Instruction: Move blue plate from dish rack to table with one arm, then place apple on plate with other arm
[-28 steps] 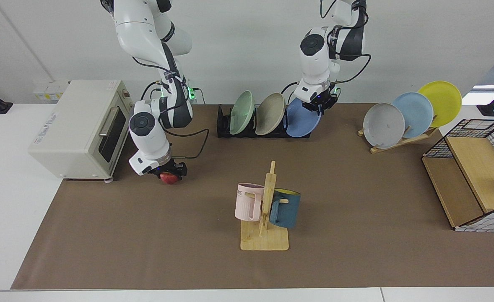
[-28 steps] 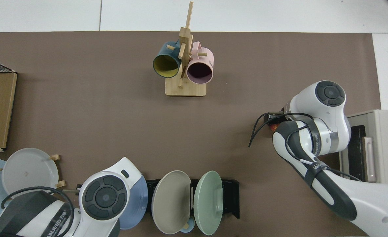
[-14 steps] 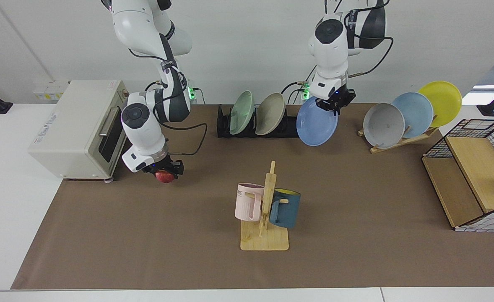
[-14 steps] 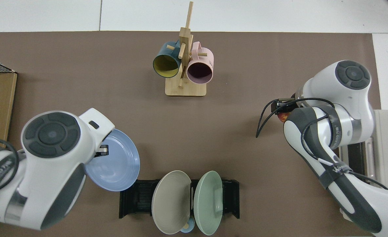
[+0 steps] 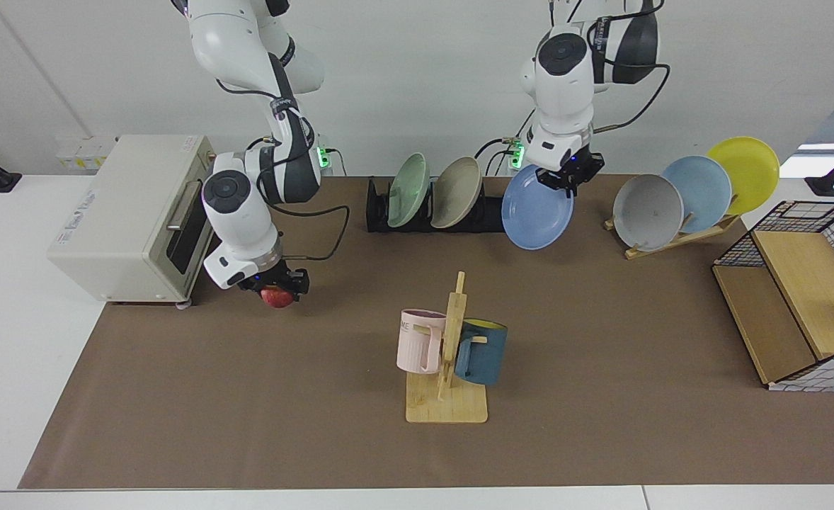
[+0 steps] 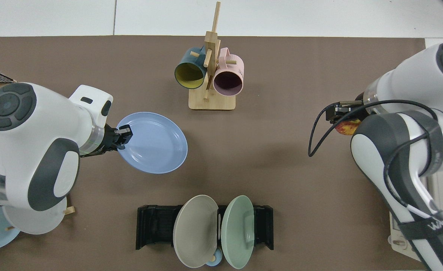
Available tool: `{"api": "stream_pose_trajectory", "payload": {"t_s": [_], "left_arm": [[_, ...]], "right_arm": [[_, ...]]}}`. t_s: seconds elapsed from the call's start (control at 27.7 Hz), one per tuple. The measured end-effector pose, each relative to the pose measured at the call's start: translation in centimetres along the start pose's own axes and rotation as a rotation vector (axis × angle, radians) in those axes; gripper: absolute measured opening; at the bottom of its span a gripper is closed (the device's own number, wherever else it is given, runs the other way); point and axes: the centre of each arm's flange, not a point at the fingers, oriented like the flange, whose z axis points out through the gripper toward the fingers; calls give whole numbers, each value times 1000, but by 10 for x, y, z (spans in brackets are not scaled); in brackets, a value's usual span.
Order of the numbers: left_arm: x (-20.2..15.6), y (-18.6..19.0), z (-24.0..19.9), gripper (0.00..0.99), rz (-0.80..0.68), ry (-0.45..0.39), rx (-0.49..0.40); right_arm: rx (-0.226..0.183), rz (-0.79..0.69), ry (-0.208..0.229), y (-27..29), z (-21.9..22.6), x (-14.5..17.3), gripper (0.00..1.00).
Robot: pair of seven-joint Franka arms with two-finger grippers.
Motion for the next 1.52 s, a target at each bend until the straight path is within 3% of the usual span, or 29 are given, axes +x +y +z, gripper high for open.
{"api": "stream_pose_trajectory", "payload": {"t_s": [0.32, 0.61, 1.19, 1.41, 1.52], "left_arm": [[-50, 56, 70, 79, -25, 9, -133], [-62, 58, 91, 79, -15, -12, -118], [-81, 49, 100, 79, 74, -19, -87], [-72, 42, 99, 392, 81, -13, -87], [-69, 41, 98, 621, 81, -9, -84]], "right_arm": [[5, 0, -14, -1, 7, 0, 736], [28, 0, -27, -7, 13, -1, 736], [34, 4, -40, -7, 20, 2, 736], [34, 2, -40, -8, 20, 1, 736], [34, 1, -40, -9, 20, 1, 736]]}}
